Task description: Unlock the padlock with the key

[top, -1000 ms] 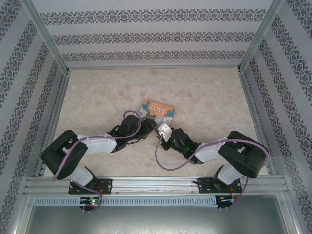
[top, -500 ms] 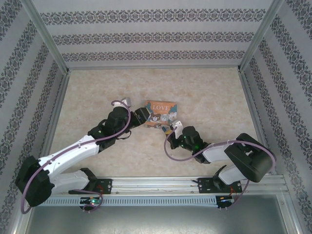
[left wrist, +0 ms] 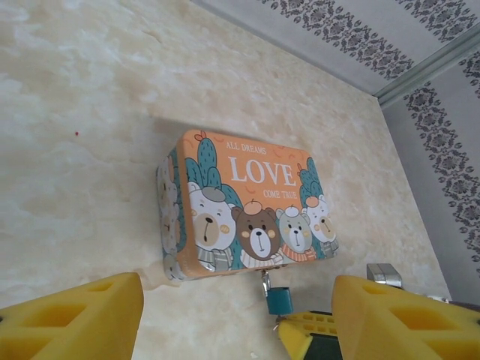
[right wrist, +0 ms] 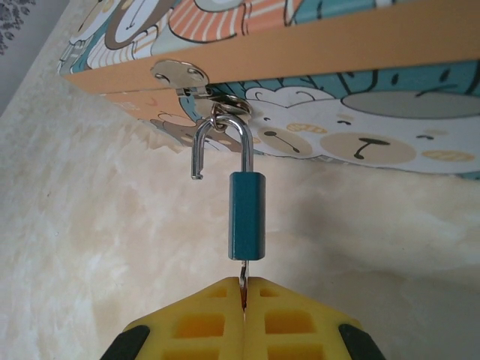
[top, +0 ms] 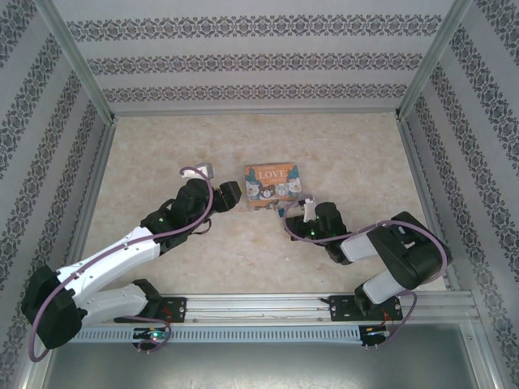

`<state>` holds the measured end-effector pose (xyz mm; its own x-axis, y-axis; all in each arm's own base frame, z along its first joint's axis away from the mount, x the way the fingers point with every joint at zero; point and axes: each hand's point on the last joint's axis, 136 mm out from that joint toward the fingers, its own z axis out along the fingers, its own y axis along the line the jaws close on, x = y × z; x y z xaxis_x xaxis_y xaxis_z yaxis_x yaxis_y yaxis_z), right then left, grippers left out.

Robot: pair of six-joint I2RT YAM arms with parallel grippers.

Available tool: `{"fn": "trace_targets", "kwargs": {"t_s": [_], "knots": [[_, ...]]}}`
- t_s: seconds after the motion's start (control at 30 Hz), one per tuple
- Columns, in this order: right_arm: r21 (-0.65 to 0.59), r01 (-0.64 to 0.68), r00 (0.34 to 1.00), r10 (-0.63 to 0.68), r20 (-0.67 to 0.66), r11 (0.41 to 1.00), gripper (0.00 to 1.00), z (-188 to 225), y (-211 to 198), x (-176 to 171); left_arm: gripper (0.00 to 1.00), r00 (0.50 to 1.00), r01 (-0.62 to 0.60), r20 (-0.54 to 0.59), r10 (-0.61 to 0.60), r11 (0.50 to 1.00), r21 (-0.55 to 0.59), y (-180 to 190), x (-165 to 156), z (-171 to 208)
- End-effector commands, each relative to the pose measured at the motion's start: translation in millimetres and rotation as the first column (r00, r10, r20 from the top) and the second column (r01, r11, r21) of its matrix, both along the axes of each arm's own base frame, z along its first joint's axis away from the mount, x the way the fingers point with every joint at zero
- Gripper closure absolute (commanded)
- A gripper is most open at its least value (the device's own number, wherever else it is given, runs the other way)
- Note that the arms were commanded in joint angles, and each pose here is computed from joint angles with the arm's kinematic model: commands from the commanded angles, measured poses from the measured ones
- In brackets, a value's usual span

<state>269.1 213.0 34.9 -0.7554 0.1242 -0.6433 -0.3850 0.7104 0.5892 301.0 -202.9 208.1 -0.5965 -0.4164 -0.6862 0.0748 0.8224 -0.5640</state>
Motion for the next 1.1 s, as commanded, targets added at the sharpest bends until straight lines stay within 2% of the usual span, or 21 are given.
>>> {"fn": "trace_targets", "kwargs": {"t_s": [0.0, 0.17, 0.43, 0.6, 0.9, 1.07], "knots": [[0.034, 0.044, 0.997, -0.042, -0.063, 0.998, 1.00, -5.7, -6.2, 0.1, 0.31, 1.000, -0.008, 0.029, 0.007, 0.999, 0.038, 2.7, 1.2, 9.6], [0.039, 0.074, 0.993, -0.070, -0.093, 0.997, 0.98, -10.6, -13.6, 0.6, 0.28, 1.000, -0.016, 0.024, 0.014, 0.999, 0.052, 3.7, 3.2, 4.0], [0.030, 0.090, 0.991, -0.086, -0.098, 0.996, 0.78, -12.8, -18.1, 0.6, 0.27, 1.000, -0.016, 0.013, 0.015, 0.998, 0.067, 1.6, 7.3, -0.8], [0.030, 0.101, 0.991, -0.098, -0.091, 0.994, 0.72, -9.1, -21.3, 2.0, 0.25, 1.000, -0.013, 0.006, 0.013, 0.996, 0.084, 0.8, 9.9, -3.6], [0.037, 0.115, 0.993, -0.114, -0.040, 0.993, 0.58, 15.5, -28.7, 8.3, 0.14, 1.000, -0.008, 0.003, 0.007, 0.995, 0.099, 0.7, 15.0, -9.7], [0.042, 0.126, 0.992, -0.126, -0.002, 0.991, 0.42, 33.7, -33.2, 11.4, 0.12, 1.000, -0.005, -0.004, 0.005, 0.996, 0.089, 2.7, 19.0, -12.7]]}}
